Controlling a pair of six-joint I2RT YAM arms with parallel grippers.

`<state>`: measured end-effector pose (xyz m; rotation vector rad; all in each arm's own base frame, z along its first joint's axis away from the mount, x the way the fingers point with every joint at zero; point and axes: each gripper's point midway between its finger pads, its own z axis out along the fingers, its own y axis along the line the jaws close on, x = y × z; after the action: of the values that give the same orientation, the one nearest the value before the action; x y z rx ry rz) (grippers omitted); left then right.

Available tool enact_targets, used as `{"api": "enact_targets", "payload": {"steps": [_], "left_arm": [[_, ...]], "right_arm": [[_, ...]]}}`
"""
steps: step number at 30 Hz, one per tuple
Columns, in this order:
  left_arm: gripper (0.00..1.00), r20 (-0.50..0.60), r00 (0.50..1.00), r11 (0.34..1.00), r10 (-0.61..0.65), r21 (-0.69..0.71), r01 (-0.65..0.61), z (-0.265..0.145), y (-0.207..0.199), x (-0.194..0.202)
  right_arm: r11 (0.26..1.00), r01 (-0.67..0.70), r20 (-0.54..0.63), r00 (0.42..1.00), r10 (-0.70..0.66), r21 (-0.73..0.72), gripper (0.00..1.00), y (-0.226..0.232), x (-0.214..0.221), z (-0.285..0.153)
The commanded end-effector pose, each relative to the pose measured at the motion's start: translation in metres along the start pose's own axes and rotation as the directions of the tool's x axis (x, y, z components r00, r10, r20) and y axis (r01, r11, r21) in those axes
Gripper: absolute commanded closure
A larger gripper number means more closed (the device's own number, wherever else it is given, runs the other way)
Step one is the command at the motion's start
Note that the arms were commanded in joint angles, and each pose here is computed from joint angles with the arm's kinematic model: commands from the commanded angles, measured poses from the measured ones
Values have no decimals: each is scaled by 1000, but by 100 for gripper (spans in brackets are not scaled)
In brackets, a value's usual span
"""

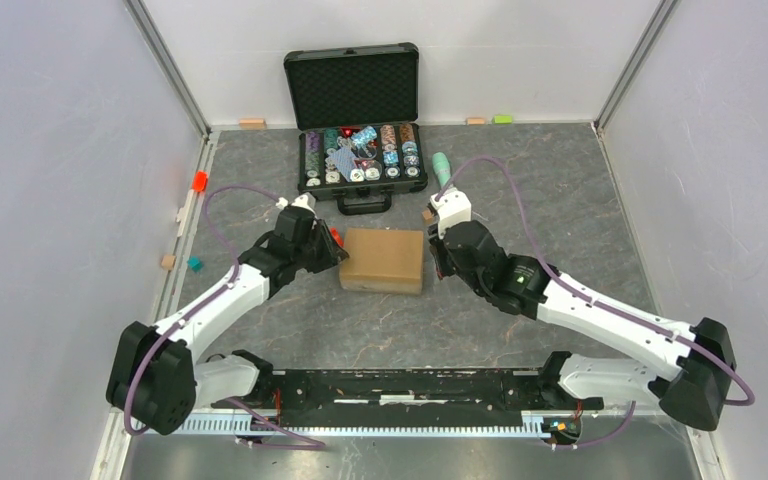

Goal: Unpack the express box

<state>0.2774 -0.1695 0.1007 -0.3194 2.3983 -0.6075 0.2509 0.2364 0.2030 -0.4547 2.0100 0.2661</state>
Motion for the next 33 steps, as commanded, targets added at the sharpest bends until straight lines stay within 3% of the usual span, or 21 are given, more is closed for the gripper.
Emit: {"api": "enact_targets", "payload": {"steps": [1, 13, 22, 33], "left_arm": [[89, -168, 986, 971, 7, -235, -47, -10, 71, 48], [97, -177, 984, 970, -26, -244, -18, -21, 83, 44], [98, -187, 981, 963, -48, -270, -5, -26, 92, 42], [98, -207, 977, 965, -53, -262, -3, -20, 89, 42]], "right_arm": [[999, -7, 68, 998, 5, 35, 100, 0, -28, 8], [999, -26, 82, 996, 23, 27, 100, 10, -17, 30], [996, -73, 98, 993, 68, 51, 100, 2, -6, 42], [977, -193, 209, 956, 208, -90, 100, 26, -20, 61]]}}
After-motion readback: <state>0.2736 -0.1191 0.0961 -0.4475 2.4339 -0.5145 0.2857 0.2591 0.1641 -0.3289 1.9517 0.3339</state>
